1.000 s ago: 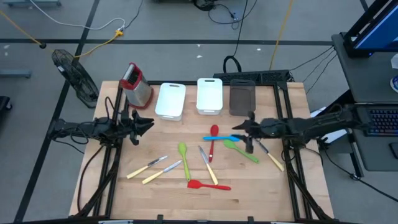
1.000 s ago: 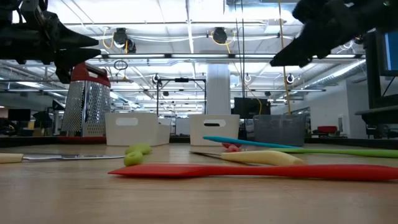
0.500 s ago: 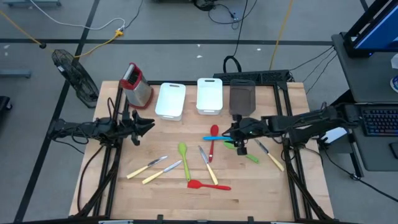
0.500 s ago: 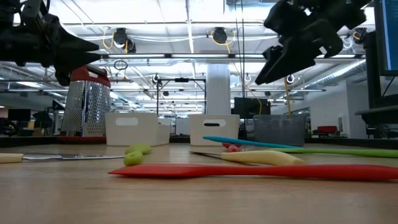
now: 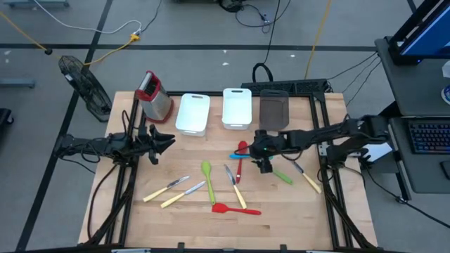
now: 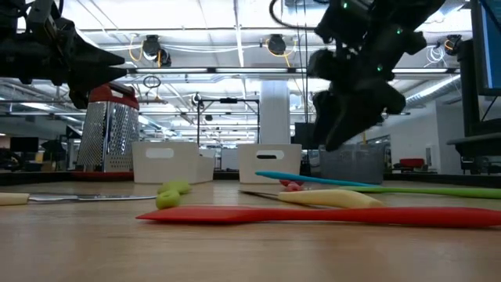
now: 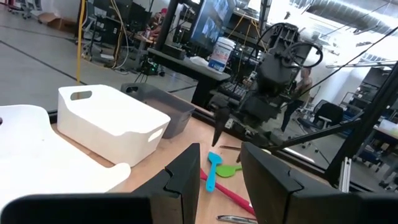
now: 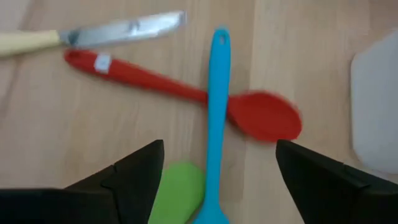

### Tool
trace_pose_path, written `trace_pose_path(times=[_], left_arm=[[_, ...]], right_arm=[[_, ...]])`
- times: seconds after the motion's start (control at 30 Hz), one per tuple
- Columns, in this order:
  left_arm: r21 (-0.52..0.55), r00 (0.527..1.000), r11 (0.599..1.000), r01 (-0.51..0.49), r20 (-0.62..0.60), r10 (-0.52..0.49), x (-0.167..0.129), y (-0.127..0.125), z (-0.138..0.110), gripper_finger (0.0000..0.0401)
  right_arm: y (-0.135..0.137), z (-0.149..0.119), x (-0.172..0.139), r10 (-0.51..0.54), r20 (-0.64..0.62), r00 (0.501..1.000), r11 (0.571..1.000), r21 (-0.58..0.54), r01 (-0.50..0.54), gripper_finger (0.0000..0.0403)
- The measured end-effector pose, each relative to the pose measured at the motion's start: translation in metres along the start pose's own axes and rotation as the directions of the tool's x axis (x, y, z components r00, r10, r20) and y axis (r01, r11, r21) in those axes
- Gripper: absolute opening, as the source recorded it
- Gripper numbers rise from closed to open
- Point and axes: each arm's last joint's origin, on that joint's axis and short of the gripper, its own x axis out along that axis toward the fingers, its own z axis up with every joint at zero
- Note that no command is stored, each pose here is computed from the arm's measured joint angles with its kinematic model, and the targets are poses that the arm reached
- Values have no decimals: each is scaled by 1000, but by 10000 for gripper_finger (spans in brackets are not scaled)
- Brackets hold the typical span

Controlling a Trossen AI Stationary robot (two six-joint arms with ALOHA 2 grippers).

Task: Pick & Place Kitchen Items
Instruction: Put the blue spatula into the left white bin

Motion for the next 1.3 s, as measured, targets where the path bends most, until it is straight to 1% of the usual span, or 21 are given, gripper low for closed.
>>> trace_pose_path(times=[0.2,0.27,0.47,0.57,0.77,1.0,1.13,1.3], left_arm=[[17,1000,1000,-4,-7,4,0,0,-1,120],[19,1000,1000,-6,-7,7,0,0,-1,120],[26,1000,1000,-14,-11,14,0,1,-1,120],[28,1000,1000,-14,-10,15,0,1,-1,120],[32,1000,999,-29,-4,29,0,1,-1,120],[32,1000,999,-29,-4,29,0,1,-1,120],[32,1000,999,-29,-5,30,0,1,-1,120],[32,1000,999,-29,-5,30,0,1,-1,120]], right_arm=[[-2,-4,13,3,-34,999,1000,19,-2,303],[-1,-7,16,7,-61,998,999,41,-5,303],[-4,-9,23,7,-71,997,994,110,1,302],[-4,-13,32,39,-100,994,990,141,-24,302],[-3,-19,47,38,-142,989,987,157,-15,302],[-8,-20,48,39,-134,990,966,258,-3,302],[-10,-18,48,20,-113,993,955,298,15,301],[-11,-17,51,15,-104,995,940,341,21,280]])
